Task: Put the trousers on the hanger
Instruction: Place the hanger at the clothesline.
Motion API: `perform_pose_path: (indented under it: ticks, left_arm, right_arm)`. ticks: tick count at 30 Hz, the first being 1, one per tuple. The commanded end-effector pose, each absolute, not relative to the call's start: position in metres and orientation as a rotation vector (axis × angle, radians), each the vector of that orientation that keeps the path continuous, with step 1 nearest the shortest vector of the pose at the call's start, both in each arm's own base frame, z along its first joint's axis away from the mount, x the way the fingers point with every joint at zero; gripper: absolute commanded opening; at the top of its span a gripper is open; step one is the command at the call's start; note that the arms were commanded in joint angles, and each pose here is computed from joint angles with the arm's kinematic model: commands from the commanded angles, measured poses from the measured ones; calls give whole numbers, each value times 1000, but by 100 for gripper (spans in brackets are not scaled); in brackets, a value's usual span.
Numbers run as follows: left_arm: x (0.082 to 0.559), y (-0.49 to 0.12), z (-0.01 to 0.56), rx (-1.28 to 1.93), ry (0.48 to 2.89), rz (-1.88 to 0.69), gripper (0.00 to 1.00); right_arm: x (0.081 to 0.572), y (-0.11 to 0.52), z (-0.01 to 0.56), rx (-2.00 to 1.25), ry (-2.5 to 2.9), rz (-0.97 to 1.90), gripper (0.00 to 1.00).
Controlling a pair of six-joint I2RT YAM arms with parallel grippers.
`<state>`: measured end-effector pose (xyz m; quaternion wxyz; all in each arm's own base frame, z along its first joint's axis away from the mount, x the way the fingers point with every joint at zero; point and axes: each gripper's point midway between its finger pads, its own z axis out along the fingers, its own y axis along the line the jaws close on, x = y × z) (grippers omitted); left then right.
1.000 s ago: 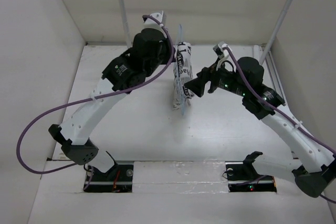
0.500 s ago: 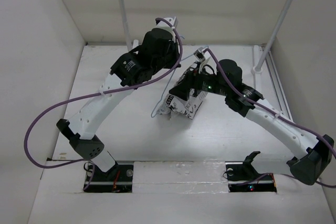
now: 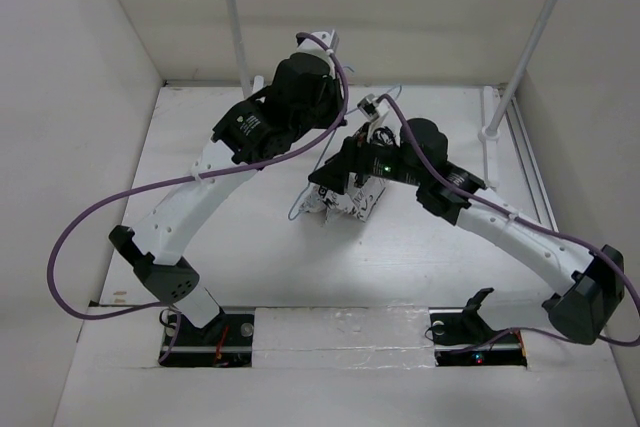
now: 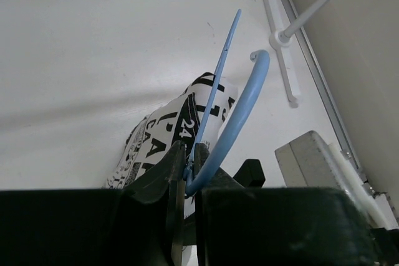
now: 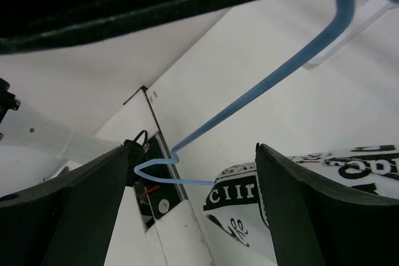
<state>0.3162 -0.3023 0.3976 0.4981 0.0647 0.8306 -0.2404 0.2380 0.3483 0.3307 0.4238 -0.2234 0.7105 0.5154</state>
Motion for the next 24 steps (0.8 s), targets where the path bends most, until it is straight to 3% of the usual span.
perform_pose_path:
  ticks: [1,8,15,17,24]
  left_arm:
    - [321,-303,464,41,1795,-723,0]
    - [324,-299,473,-15,1747,-738,0]
    - [326,-299,463,-8,1760,-719,0]
    - [328,-297,464,-6,1752,-702,0]
    - [341,-302,482,44,1715,-639,0]
  right_arm:
    - [239,356,347,-542,1716,1323,87]
    - [248,371,332,-427,1671,1459,78]
    - [250,380,339,-392,1610,1523,25]
    - [247,377,356,-382,1562,1545,17]
    - [248,354,404,-375,1488,1510,5]
